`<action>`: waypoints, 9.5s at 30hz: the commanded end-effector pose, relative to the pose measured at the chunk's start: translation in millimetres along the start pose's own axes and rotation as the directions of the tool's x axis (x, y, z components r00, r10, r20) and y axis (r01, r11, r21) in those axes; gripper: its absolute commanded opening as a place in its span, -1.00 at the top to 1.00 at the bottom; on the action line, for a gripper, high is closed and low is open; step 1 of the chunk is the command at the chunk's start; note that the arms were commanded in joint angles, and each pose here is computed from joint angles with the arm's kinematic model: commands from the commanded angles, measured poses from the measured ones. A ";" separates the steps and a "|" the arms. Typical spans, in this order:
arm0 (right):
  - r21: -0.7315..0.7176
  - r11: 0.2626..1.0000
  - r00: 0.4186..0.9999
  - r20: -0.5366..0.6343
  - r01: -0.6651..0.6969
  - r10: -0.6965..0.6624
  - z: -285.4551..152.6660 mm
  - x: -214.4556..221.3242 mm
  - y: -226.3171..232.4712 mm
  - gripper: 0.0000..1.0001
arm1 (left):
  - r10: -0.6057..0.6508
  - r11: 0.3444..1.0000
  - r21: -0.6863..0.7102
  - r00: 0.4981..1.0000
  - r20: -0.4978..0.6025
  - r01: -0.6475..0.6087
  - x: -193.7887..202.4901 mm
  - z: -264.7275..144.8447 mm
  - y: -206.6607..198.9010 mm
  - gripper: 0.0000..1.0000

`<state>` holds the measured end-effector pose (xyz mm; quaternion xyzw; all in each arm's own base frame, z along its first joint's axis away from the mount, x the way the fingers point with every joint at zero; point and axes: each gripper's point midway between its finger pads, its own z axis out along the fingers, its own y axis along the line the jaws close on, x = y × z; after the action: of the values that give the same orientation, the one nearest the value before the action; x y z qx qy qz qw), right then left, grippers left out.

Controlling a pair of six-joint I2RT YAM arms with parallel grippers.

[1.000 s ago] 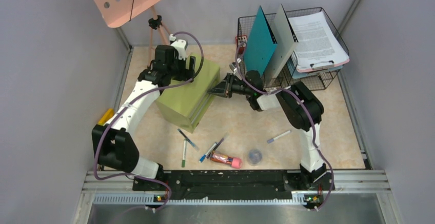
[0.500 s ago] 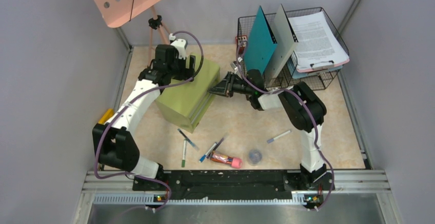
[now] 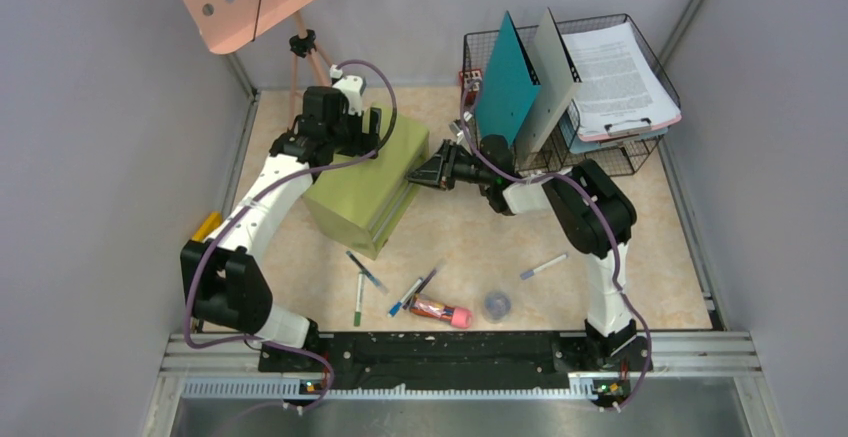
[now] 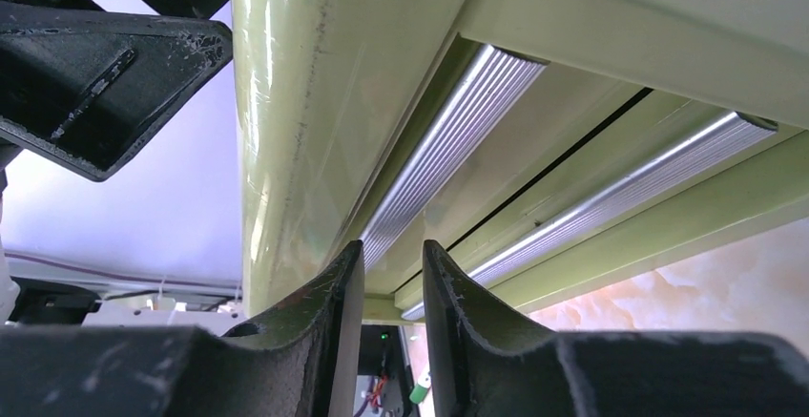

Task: Organize the desk
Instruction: Open the drawer in the storage box, then pick up the stationery from the center of the board, then place the stationery in the drawer.

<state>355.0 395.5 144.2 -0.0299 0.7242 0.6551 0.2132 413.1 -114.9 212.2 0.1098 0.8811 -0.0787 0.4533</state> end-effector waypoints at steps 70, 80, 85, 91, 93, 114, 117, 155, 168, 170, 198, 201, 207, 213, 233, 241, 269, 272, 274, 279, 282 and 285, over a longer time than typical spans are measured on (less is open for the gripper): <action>-0.161 0.986 0.999 0.023 0.036 -0.033 15.4 -16.7 53.0 1.00 | -0.027 0.999 0.010 0.912 -0.410 0.035 127.0 16.2 1.0 -0.75; -0.204 0.978 0.999 0.022 0.044 -0.040 6.2 -15.8 64.2 1.00 | -0.029 1.000 -0.004 0.910 -0.414 0.029 126.7 16.1 4.5 -0.75; -0.210 0.976 0.999 0.015 0.054 -0.052 2.9 -15.9 66.3 1.00 | -0.032 0.999 -0.008 0.910 -0.414 0.031 126.0 15.9 6.1 -0.74; -0.211 0.974 0.996 -0.002 0.081 -0.084 -0.9 -15.5 68.8 1.00 | -0.035 0.999 -0.016 0.911 -0.411 0.031 121.4 14.6 9.2 -0.75; -0.217 0.973 0.996 -0.005 0.085 -0.088 -1.9 -14.5 72.0 1.00 | -0.036 0.999 -0.019 0.909 -0.415 0.031 120.5 13.9 10.4 -0.75; -0.229 0.966 0.991 -0.027 0.124 -0.134 -23.9 -3.6 83.1 1.00 | -0.032 0.999 -0.032 0.907 -0.420 0.020 114.9 13.4 16.6 -0.76; -0.218 0.966 0.988 -0.030 0.142 -0.152 -28.3 -0.5 80.8 1.00 | -0.032 0.999 -0.042 0.907 -0.419 0.016 113.9 13.0 18.6 -0.76; 0.029 0.831 0.824 -0.156 0.555 -0.545 -76.5 6.0 62.2 0.09 | 0.026 0.995 -0.082 0.937 -0.348 -0.058 81.6 -3.3 31.7 -0.94; 0.092 0.564 0.564 -0.293 0.821 -0.772 -44.0 -6.2 70.6 0.09 | 0.026 0.993 -0.102 0.953 -0.302 -0.060 63.8 -9.4 35.3 -0.96; 0.090 0.515 0.516 -0.309 0.852 -0.799 -36.5 -6.6 70.6 0.14 | 0.022 0.993 -0.103 0.952 -0.304 -0.055 64.8 -8.5 35.4 -0.96; 0.089 0.290 0.285 -0.588 0.953 -0.757 -35.3 28.6 34.7 0.31 | 0.014 0.992 -0.113 0.955 -0.297 -0.049 65.0 -10.7 41.5 -0.94; 0.086 0.283 0.276 -0.602 0.955 -0.750 -41.8 29.1 36.8 0.32 | 0.012 0.992 -0.115 0.953 -0.302 -0.049 67.4 -10.8 42.6 -0.94; 0.099 0.304 0.303 -0.585 0.947 -0.752 -49.7 30.7 51.0 0.28 | 0.009 0.992 -0.119 0.955 -0.296 -0.046 65.7 -12.4 43.9 -0.94; 0.181 0.263 0.319 -0.505 0.948 -0.802 -64.1 -0.7 96.3 -0.15 | 0.010 0.991 -0.127 0.962 -0.274 -0.047 55.4 -14.9 45.6 -0.95; -0.081 0.199 0.024 -0.879 0.977 -0.476 -299.3 90.7 -11.5 -0.49 | -0.031 0.978 -0.206 0.993 -0.114 0.007 11.2 -42.1 71.8 -0.96; -0.140 0.181 -0.062 -0.923 0.973 -0.381 -316.0 107.9 -73.5 -0.49 | -0.040 0.979 -0.204 0.993 -0.111 0.017 15.0 -48.9 72.7 -0.96; -0.143 0.206 -0.071 -0.944 0.968 -0.323 -309.2 102.1 -97.2 1.00 | -0.028 0.978 -0.209 0.994 -0.102 0.006 18.0 -59.8 79.3 -0.96; -0.110 0.183 -0.035 -0.928 0.977 -0.372 -290.0 79.2 -71.6 1.00 | -0.029 0.975 -0.220 0.996 -0.080 0.011 12.8 -68.8 83.5 -0.96; -0.092 0.178 -0.007 -0.904 0.980 -0.428 -272.8 64.1 -49.0 1.00 | -0.030 0.973 -0.230 0.998 -0.062 0.015 8.4 -74.4 87.5 -0.96; -0.064 0.178 0.045 -0.834 0.982 -0.549 -235.4 31.0 9.3 1.00 | -0.041 0.968 -0.248 0.999 -0.036 0.031 2.1 -85.0 97.1 -0.96; -0.096 0.099 -0.013 -0.780 0.990 -0.626 -206.9 12.8 47.1 1.00 | -0.046 0.965 -0.257 0.999 -0.018 0.040 -2.1 -90.0 101.3 -0.96; -0.174 -0.050 -0.163 -0.736 0.983 -0.657 -175.6 2.5 70.9 1.00 | -0.059 0.966 -0.253 0.998 -0.004 0.056 -6.8 -92.9 101.1 -0.96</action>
<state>285.4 198.2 191.7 -0.6417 0.6991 0.0626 0.3092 371.8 1.0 241.9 0.0297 0.9042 0.0218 0.4254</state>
